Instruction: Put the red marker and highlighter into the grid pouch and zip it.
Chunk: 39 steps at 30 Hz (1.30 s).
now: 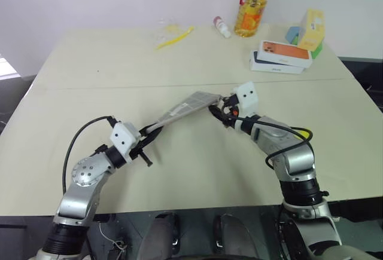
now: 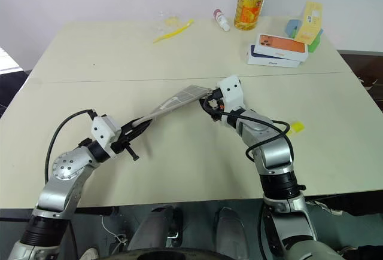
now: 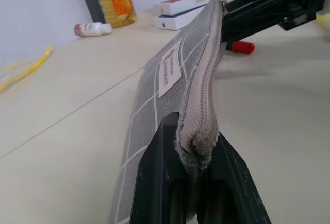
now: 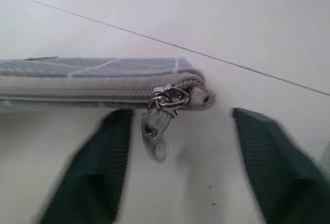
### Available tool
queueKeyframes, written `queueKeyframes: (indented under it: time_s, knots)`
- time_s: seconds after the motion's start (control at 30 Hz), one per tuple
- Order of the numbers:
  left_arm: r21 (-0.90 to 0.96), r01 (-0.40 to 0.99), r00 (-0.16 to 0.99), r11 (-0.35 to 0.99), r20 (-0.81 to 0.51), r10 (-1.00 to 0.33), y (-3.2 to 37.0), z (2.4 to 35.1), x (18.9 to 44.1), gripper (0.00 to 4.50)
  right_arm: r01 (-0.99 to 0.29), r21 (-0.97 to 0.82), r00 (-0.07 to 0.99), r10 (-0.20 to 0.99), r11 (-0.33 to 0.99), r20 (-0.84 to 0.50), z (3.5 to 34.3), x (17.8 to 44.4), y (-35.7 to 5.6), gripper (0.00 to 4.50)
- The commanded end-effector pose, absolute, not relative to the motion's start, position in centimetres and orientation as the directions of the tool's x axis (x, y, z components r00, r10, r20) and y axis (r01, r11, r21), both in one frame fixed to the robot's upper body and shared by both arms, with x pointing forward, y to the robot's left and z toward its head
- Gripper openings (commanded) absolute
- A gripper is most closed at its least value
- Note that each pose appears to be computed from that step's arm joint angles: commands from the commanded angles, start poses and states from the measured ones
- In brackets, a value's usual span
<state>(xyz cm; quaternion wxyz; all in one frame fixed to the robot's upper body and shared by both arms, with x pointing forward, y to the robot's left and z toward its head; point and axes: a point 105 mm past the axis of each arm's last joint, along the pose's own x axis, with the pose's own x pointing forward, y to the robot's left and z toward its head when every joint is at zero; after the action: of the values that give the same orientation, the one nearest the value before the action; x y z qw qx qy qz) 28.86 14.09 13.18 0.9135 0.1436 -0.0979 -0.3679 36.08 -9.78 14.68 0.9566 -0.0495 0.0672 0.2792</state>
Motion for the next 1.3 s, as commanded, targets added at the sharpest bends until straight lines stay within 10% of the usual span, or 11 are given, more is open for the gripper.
queueKeyframes:
  time_s: [0.03, 0.1, 1.3]
  knots:
    - [0.365, 0.629, 0.702, 0.686, 0.11, -0.703, 13.8, 14.7, 28.9, 0.0, -0.55, -0.046, 0.832, 0.543, 0.834, -0.114, 15.9, 36.1, -9.5, 0.92]
    - [0.367, 0.628, 0.703, 0.686, 0.11, -0.703, 13.7, 14.7, 29.0, 0.0, -0.555, -0.046, 0.829, 0.547, 0.831, -0.112, 15.9, 35.9, -9.3, 0.05]
    - [0.38, 0.582, 0.729, 0.719, 0.147, -0.669, 5.3, 12.7, 33.9, 0.0, -0.819, -0.425, 0.536, 0.778, 0.385, -0.329, 16.1, 28.9, -2.1, 0.05]
